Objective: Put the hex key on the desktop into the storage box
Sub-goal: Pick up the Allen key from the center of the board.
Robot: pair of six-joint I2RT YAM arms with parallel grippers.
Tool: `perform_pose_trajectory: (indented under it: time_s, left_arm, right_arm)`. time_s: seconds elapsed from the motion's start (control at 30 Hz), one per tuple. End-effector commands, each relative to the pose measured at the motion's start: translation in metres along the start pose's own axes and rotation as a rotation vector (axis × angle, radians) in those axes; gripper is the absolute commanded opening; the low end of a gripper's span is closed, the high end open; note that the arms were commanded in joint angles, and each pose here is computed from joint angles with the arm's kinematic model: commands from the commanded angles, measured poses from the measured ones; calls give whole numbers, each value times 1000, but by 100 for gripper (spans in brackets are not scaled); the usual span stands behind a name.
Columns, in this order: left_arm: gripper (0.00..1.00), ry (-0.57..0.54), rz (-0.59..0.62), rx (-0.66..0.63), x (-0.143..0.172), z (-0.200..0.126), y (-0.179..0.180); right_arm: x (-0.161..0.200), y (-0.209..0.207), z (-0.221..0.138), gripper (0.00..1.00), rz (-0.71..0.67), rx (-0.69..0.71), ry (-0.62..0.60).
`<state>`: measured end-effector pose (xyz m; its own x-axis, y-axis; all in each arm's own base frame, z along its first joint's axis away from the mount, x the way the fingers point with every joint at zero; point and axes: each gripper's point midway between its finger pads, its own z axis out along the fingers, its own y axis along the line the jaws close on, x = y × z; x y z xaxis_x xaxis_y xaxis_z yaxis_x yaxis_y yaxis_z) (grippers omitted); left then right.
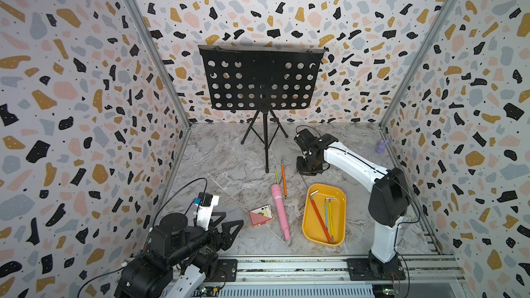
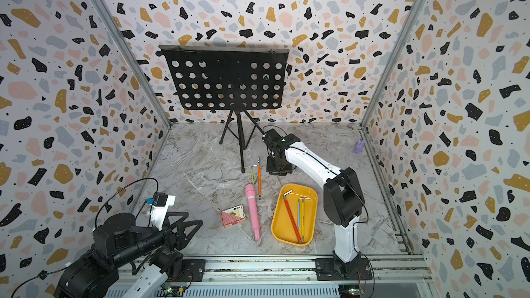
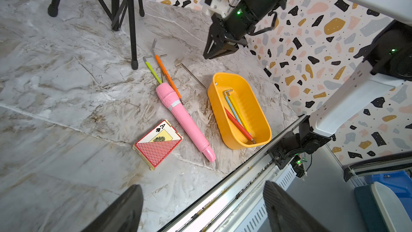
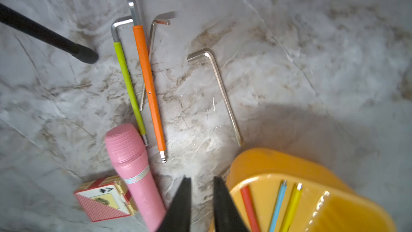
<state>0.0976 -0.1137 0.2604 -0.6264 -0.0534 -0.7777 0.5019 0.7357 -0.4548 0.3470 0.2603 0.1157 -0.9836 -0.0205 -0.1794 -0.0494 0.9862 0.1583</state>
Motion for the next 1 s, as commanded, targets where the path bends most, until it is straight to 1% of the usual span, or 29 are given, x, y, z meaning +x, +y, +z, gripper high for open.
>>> perform_pose_trajectory:
  time_s: [0.0,0.07,0.13,0.23,0.3,0.47,0.57,0.7,0.8,0.87,0.97]
  left_arm:
    - [88,-34,20,19,-8,-4,-6]
    - [88,-31,19,17,-8,-4,-5]
    - [88,-23,19,22,-8,-2,-6]
    - [88,-16,20,25,-8,-2,-7]
    - [88,-18,21,25,-8,-2,-7]
    - [88,-24,19,22,-8,-3,-6]
    - [88,-22,17,19,-8,-2,-6]
    - [88,-22,17,19,-8,-2,-6]
    - [88,-21,16,19,-8,-2,-6]
    - [88,-22,17,18,-8,-2,-6]
    - [88,-23,16,16,-8,-2,-5]
  right_arm:
    - [-11,-8,14,42,-97,11,36]
    - [-13,-18,24,45,-94,30,71]
    - [-15,-20,35,47,-99,15,102]
    - [-14,-14,50,42,-131,-9,157]
    - [-14,-13,56,40,-148,-6,175]
    - [-17,-15,64,38,-165,26,190]
    - [-16,-26,71,37,-159,93,219]
    - [-12,-26,81,36,-167,122,255]
    - [-8,-26,89,32,-183,166,274]
    - [-7,-26,95,31,-175,171,282]
    - [-4,-29,104,24,-166,182,300]
